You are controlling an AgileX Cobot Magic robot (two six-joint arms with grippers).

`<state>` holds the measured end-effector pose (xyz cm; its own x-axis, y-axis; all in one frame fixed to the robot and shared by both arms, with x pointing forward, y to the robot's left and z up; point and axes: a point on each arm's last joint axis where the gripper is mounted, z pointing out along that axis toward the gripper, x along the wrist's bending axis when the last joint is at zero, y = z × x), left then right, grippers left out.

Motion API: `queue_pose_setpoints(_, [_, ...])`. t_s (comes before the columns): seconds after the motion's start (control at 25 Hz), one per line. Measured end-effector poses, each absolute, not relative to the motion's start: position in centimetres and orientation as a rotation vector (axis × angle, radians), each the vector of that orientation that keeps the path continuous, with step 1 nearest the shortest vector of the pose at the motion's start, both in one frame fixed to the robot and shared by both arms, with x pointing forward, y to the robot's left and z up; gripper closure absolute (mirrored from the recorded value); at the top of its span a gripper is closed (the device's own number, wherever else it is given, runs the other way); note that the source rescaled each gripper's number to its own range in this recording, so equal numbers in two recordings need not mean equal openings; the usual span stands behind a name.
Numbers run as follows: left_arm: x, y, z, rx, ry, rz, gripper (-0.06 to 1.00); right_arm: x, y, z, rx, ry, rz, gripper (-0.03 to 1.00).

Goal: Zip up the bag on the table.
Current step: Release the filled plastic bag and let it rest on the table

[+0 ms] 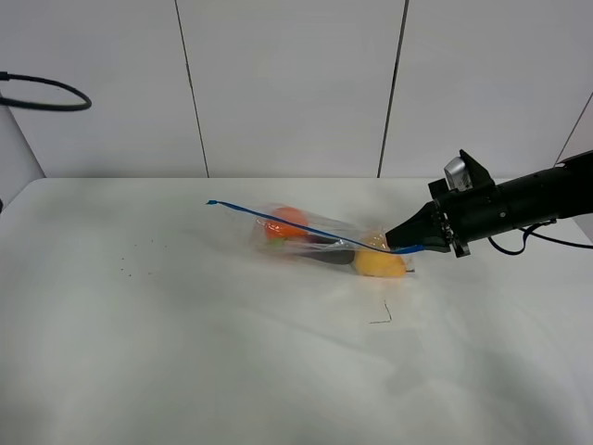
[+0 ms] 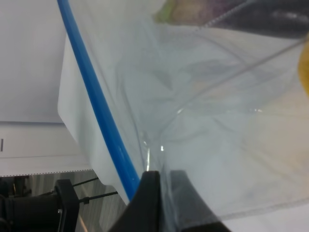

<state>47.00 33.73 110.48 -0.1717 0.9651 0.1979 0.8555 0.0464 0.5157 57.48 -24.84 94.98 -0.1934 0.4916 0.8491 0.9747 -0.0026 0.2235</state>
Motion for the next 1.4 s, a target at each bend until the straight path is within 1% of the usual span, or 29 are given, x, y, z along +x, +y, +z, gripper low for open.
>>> queue_pose_setpoints(0.2, [42.7,33.2,108.6,1.850,2.065,0.816,-0.05,57.5,-24.8,95.0,-1.515,-1.731,-1.136,0.97])
queue_pose_setpoints(0.48, [35.8,32.3,107.4,1.710,1.960,0.878,-0.05,57.5,-24.8,95.0,-1.513,-1.732,-1.138,0.97])
queue_pose_setpoints(0.88, [27.6,31.6,108.6,1.553,1.752,1.058,-0.05,57.5,-24.8,95.0,-1.512,-1.733,-1.139,0.97])
queue_pose_setpoints(1.12, [24.4,30.9,108.4,1.446,1.634,1.079,-0.05,57.5,-24.8,95.0,-1.512,-1.733,-1.139,0.97])
queue_pose_setpoints(1.4, [22.5,30.2,107.7,1.436,1.524,1.079,-0.05,57.5,-24.8,95.0,-1.510,-1.732,-1.139,0.97])
